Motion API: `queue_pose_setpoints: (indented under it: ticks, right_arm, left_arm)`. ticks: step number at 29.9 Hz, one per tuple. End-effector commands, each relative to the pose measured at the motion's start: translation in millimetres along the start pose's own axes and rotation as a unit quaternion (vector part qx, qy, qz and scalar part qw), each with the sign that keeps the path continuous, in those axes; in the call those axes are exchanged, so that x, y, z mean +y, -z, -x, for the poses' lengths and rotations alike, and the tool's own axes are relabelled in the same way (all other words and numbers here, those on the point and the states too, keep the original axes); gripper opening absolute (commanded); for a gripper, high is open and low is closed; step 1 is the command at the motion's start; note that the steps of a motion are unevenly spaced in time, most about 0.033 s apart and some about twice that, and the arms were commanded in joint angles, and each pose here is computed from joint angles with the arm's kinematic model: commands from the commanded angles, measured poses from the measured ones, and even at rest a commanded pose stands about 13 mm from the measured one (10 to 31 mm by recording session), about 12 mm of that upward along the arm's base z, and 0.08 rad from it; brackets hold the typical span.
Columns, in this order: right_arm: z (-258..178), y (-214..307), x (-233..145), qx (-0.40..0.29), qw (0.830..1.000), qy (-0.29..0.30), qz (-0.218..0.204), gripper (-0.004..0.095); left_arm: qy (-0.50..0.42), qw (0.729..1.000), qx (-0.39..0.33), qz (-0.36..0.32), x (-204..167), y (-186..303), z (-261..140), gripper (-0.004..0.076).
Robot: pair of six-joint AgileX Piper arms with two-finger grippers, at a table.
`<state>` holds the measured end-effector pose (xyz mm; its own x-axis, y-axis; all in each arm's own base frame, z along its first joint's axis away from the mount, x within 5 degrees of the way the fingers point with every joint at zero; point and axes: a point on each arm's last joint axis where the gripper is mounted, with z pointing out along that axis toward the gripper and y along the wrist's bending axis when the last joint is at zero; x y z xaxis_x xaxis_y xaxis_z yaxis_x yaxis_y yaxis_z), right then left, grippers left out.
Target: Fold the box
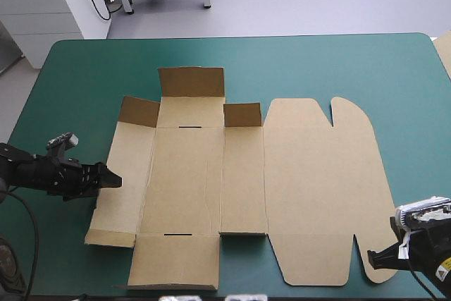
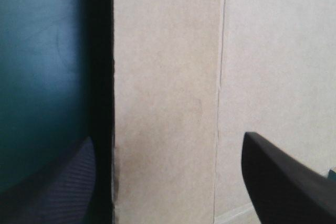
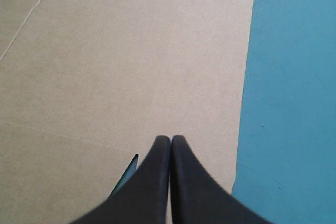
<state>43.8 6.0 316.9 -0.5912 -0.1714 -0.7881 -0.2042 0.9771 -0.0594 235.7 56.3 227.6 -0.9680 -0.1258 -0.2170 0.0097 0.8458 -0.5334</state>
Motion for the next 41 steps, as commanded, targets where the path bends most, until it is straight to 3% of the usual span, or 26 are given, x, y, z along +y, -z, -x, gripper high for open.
queue_pose_setpoints:
  ticks: [1,18,21,28,36,41]
  right_arm:
    - [11,5,-1,-0.039,0.999,0.005,-0.007,-0.0021]
    - [11,5,-1,-0.039,0.999,0.004,-0.005,-0.0021]
    - [11,5,-1,-0.038,0.999,0.004,-0.005,-0.0021]
    - [11,5,-1,-0.038,0.999,0.004,-0.005,-0.0021]
    - [10,5,-1,-0.036,0.999,0.004,-0.005,-0.0021]
    - [10,5,-1,-0.036,0.999,0.004,-0.005,-0.0021]
  left_arm:
    - [0.0,1.0,-0.017,-0.025,-11,3,8,0.0547]
    - [0.083,0.988,0.072,-0.107,-36,-21,7,0.0537]
    - [0.093,0.988,0.076,-0.102,-35,-22,6,0.0444]
    - [0.08,0.99,0.094,-0.072,-30,-22,2,-0.0009]
    - [0.07,0.992,0.082,-0.066,-32,-16,10,-0.0008]
    - [0.032,0.997,0.071,-0.025,-56,-4,33,-0.0008]
